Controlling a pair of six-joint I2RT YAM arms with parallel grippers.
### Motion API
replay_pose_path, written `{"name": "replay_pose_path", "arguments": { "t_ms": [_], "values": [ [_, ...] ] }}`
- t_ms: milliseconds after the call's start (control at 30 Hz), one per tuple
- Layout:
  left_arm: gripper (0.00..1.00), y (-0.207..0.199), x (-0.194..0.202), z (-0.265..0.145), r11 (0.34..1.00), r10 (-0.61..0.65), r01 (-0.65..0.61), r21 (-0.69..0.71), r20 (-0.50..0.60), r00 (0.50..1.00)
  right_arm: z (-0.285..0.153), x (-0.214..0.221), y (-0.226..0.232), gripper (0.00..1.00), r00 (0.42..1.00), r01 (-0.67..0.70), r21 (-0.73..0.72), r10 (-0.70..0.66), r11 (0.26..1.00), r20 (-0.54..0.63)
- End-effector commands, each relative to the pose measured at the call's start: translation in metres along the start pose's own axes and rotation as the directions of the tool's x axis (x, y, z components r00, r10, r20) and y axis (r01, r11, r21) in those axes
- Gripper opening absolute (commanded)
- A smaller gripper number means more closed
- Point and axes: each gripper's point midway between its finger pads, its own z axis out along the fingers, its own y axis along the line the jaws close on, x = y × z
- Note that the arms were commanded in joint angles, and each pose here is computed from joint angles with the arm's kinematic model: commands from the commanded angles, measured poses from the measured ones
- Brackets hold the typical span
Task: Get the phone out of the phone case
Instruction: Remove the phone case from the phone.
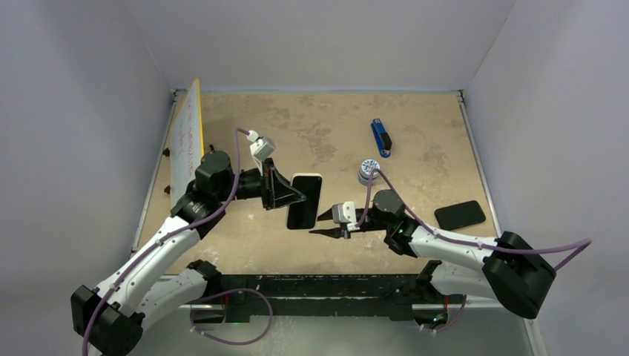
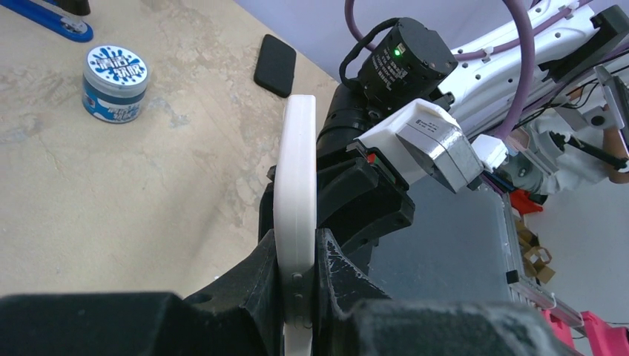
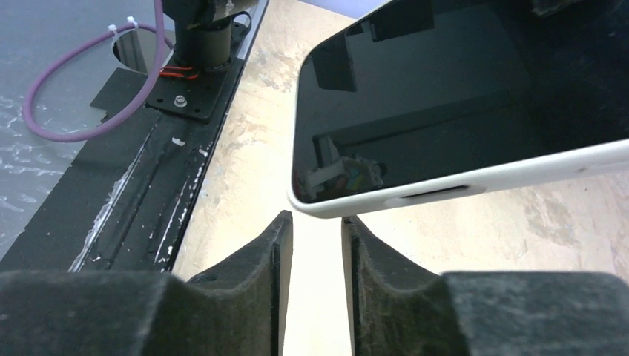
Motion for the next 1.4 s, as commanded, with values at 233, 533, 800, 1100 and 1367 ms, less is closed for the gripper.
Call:
{"name": "replay_pose_path", "arguments": {
  "t_ms": [233, 533, 800, 1100, 1367],
  "values": [
    [0.0, -0.027, -0.033, -0.01, 0.978, 0.2, -0.204, 0.036, 0.093, 0.975, -0.002, -0.032, 0.013, 0.42, 0.987, -0.033, -0.039, 0.038, 0.999, 0.155],
    [0.0, -0.041, -0.027, -0.017, 0.948, 0.289, -0.3, 0.102, 0.113, 0.951, 0.002, -0.049, 0.013, 0.41, 0.94, -0.163, -0.057, 0.173, 0.985, 0.294],
    [0.0, -0.028, -0.019, -0.012, 0.953, 0.284, -0.289, 0.087, 0.068, 0.957, -0.001, -0.053, 0.009, 0.42, 0.939, -0.154, -0.023, 0.154, 0.988, 0.309],
    [0.0, -0.029, -0.017, -0.008, 0.949, 0.286, -0.29, 0.126, 0.052, 0.957, -0.005, -0.055, 0.003, 0.42, 0.942, -0.142, 0.027, 0.127, 0.989, 0.311],
    [0.0, -0.033, -0.017, -0.005, 0.949, 0.258, -0.266, 0.166, 0.073, 0.963, -0.003, -0.052, 0.005, 0.37, 0.945, -0.139, 0.015, 0.128, 0.99, 0.3]
  ]
}}
